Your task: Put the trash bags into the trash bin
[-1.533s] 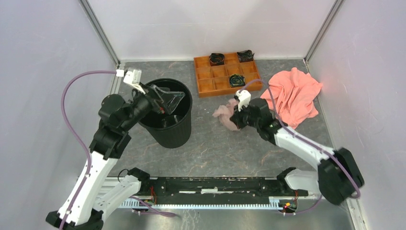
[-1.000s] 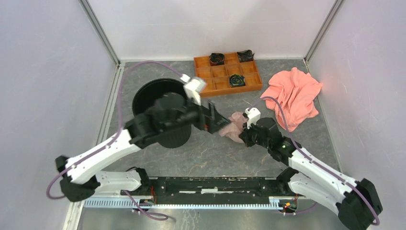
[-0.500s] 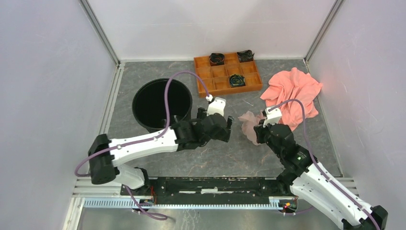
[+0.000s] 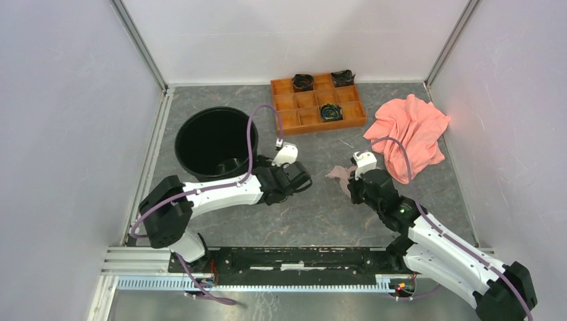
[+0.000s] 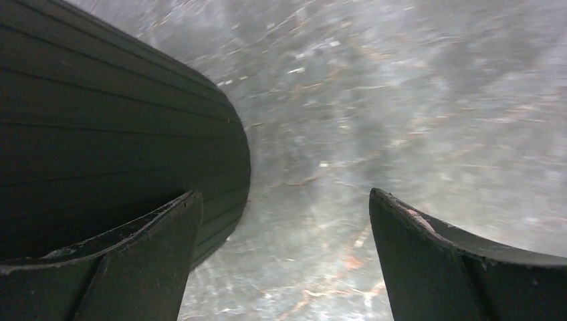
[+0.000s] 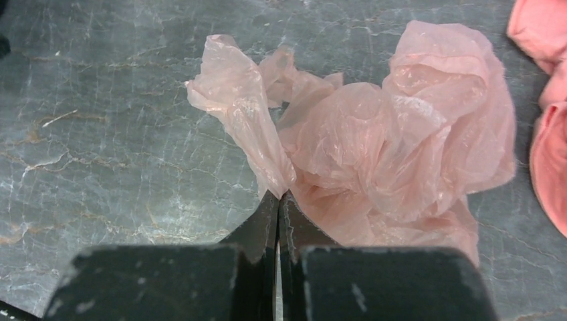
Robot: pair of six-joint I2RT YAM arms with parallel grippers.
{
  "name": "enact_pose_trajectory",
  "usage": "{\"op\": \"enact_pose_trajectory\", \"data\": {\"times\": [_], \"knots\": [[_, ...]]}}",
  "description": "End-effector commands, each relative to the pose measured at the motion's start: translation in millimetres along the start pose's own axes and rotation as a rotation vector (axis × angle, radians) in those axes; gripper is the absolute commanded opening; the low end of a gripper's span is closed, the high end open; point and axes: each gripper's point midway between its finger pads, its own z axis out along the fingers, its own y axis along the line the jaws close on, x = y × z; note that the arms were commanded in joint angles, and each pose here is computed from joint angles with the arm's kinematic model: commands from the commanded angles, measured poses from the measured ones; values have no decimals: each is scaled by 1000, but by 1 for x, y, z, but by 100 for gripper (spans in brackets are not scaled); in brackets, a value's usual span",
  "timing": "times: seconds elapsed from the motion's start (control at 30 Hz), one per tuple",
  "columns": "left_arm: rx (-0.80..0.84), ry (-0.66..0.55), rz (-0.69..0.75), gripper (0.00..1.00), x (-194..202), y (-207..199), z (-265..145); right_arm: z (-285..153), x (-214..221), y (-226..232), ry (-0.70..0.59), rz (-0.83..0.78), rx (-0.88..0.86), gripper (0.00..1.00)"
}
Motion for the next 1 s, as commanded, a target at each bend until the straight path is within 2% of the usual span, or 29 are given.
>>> {"op": "enact_pose_trajectory", "data": {"times": [0.0, 0.1, 0.17, 0.27, 0.4, 0.47, 0.77, 0.97], "knots": [[-128, -20, -101, 100, 2, 52, 5, 8, -7, 18, -22, -30, -96, 0], [-93, 12, -171, 100, 6, 69, 10, 12, 1, 49, 6, -66, -272, 1], [-11, 20, -210, 100, 4, 64, 6, 12, 3, 69, 17, -65, -376, 0], [261, 33, -264, 100, -6, 24, -14, 10, 5, 92, 21, -62, -482, 0], [701, 49, -433, 100, -20, -38, -62, 8, 9, 113, 26, -59, -563, 1], [802, 65, -532, 100, -26, -49, -78, 7, 13, 121, 29, -45, -593, 0], [886, 98, -705, 100, -23, -59, -87, 1, 31, 137, 45, 5, -669, 1], [886, 143, -707, 90, -5, -70, -80, -1, 35, 137, 27, 36, -666, 0]]}}
